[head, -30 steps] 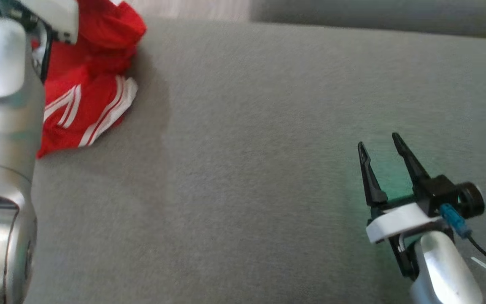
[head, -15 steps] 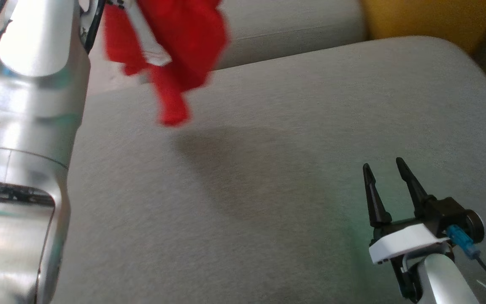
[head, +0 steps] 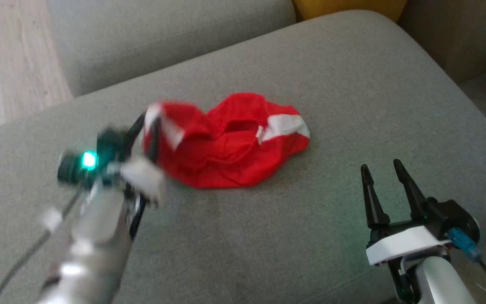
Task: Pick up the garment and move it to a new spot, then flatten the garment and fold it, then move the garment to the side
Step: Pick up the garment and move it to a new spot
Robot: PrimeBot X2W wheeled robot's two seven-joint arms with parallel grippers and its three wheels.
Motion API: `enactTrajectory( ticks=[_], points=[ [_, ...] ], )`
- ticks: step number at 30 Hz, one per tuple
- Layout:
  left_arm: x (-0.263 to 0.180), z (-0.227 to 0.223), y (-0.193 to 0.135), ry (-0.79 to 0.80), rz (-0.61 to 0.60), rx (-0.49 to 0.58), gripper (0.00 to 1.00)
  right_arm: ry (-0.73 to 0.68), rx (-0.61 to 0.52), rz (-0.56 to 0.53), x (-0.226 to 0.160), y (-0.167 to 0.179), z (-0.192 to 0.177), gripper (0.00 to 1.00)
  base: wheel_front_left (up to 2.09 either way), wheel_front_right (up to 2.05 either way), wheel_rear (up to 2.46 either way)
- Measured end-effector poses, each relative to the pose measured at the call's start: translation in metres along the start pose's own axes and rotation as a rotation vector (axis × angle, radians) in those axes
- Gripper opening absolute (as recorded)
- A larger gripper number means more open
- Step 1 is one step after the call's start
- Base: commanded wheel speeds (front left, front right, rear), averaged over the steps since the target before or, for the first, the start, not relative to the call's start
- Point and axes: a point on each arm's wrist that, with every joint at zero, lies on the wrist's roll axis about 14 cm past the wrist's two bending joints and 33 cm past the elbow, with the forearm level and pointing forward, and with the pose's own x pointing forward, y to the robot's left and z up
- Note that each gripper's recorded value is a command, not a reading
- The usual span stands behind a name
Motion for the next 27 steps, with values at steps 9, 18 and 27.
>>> enactTrajectory(
  ticks=[9,18,27],
  points=[
    [-0.065,-0.013,0.027,-0.15,0.28,-0.14,1.0,0.026,0.004,0.071,0.015,0.023,-0.009,1.0,0.0,0.0,0.0],
    [-0.168,-0.029,0.042,-0.183,0.503,-0.16,1.0,0.064,-0.007,0.223,0.018,0.071,-0.023,1.0,0.0,0.0,0.0],
    [-0.244,-0.019,0.048,-0.246,0.704,-0.118,1.0,0.033,-0.008,0.343,0.007,0.108,-0.015,1.0,0.0,0.0,0.0]
  ],
)
